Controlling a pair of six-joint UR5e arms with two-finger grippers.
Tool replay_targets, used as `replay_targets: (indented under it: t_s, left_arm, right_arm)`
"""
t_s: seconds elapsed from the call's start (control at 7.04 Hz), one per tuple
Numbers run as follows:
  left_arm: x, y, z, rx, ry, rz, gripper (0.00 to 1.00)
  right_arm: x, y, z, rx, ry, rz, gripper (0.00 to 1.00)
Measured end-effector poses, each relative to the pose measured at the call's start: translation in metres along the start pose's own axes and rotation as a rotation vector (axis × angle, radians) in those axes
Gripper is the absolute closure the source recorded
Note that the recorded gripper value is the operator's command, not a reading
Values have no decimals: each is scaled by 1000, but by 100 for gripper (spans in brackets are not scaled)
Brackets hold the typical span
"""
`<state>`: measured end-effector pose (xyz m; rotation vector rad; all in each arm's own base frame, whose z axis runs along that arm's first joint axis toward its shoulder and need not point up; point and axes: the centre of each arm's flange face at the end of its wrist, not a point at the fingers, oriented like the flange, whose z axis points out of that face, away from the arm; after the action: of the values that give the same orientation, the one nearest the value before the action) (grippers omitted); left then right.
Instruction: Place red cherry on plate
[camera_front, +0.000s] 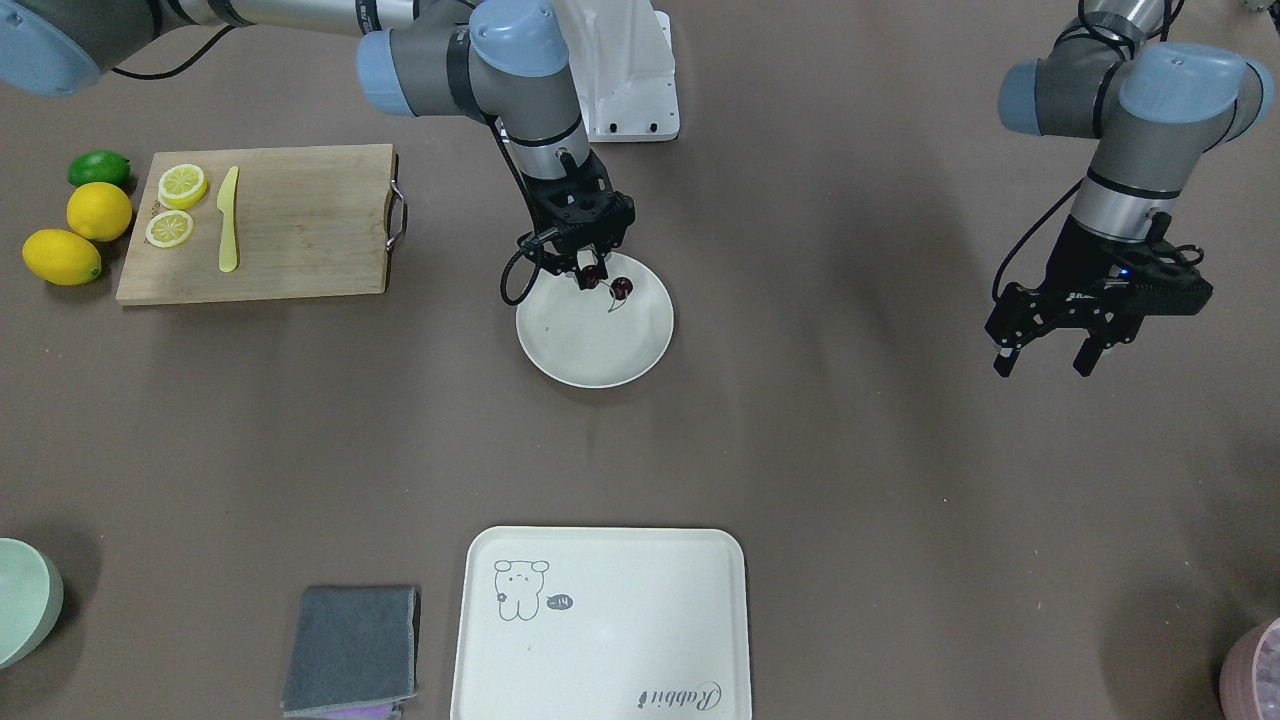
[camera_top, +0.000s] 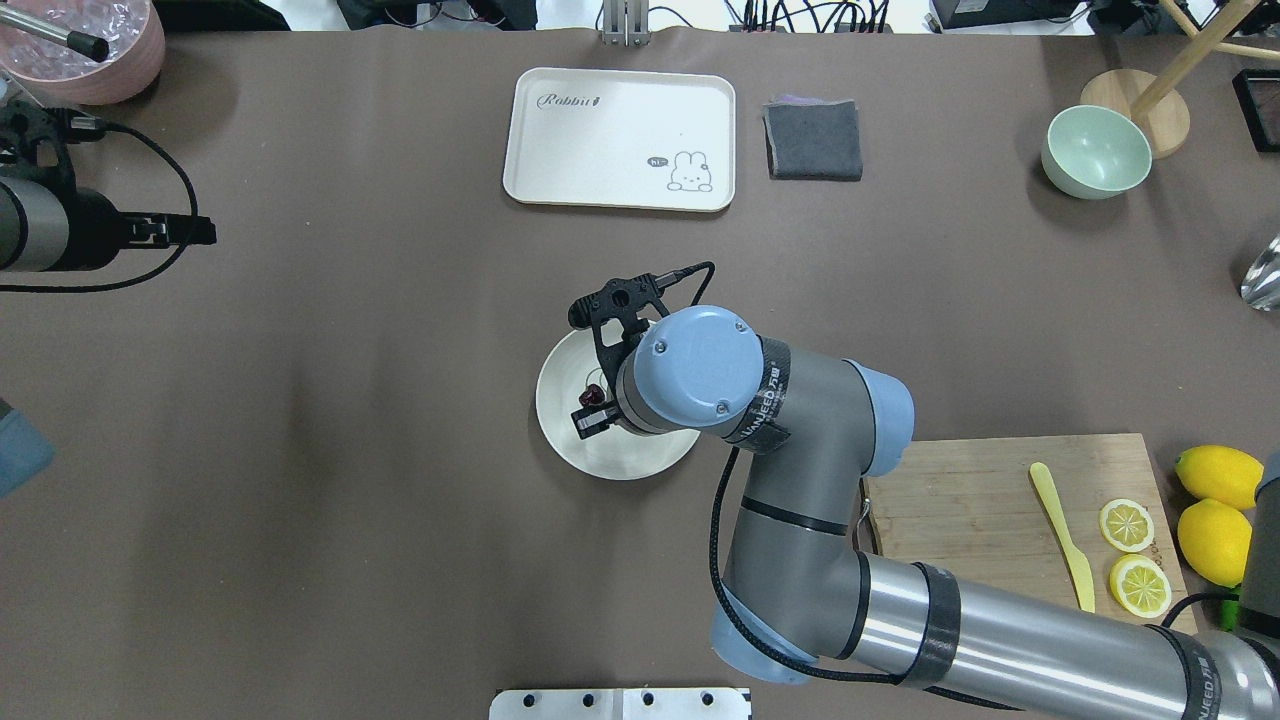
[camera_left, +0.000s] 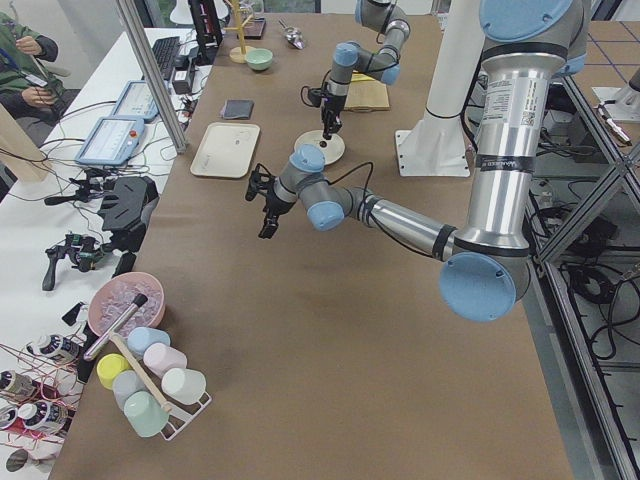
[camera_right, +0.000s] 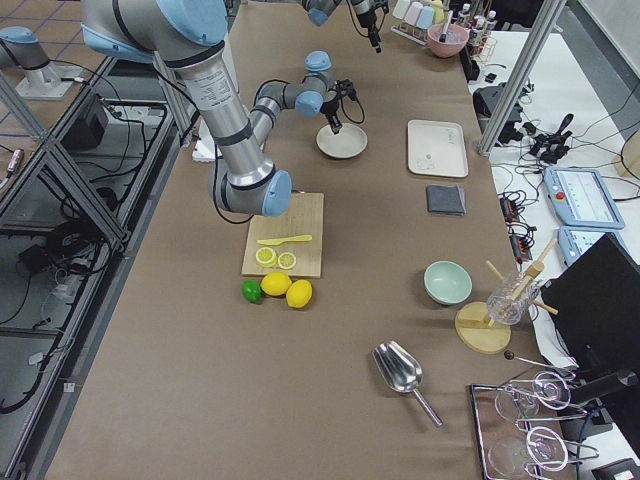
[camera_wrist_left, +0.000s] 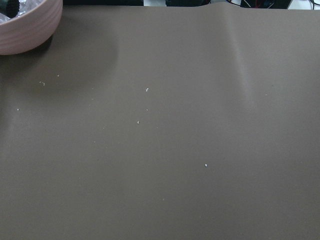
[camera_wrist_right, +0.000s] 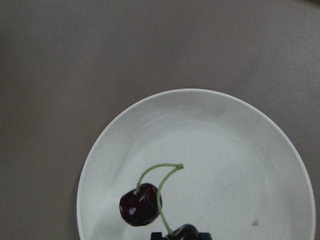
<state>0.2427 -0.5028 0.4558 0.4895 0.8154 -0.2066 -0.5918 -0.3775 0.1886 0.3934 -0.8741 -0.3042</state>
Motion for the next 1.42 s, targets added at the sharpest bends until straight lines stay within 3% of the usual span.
replay_targets:
  t_s: [0.28, 0.43, 0.57, 0.99, 1.28, 1.42]
  left_arm:
    - [-5, -1, -1, 5, -1, -4, 2]
    - [-7, -2, -1, 7, -3, -6, 2]
    - [-8, -3, -1, 7, -4, -8, 2]
    - [-8, -4, -2, 9, -3, -9, 2]
    - [-12, -6, -4, -10, 2, -13, 2]
    - [-24, -11, -10, -56, 20, -11, 2]
  right_arm:
    - [1, 3, 21, -9, 26, -1, 100]
    - [2, 4, 30, -12, 29, -3, 94]
    - [2, 5, 37, -15, 31, -3, 1]
    - [-2, 0, 26, -8, 17, 68, 0]
    - [19, -31, -17, -24, 6, 126, 0]
    - [40, -51, -44, -47, -4, 160, 0]
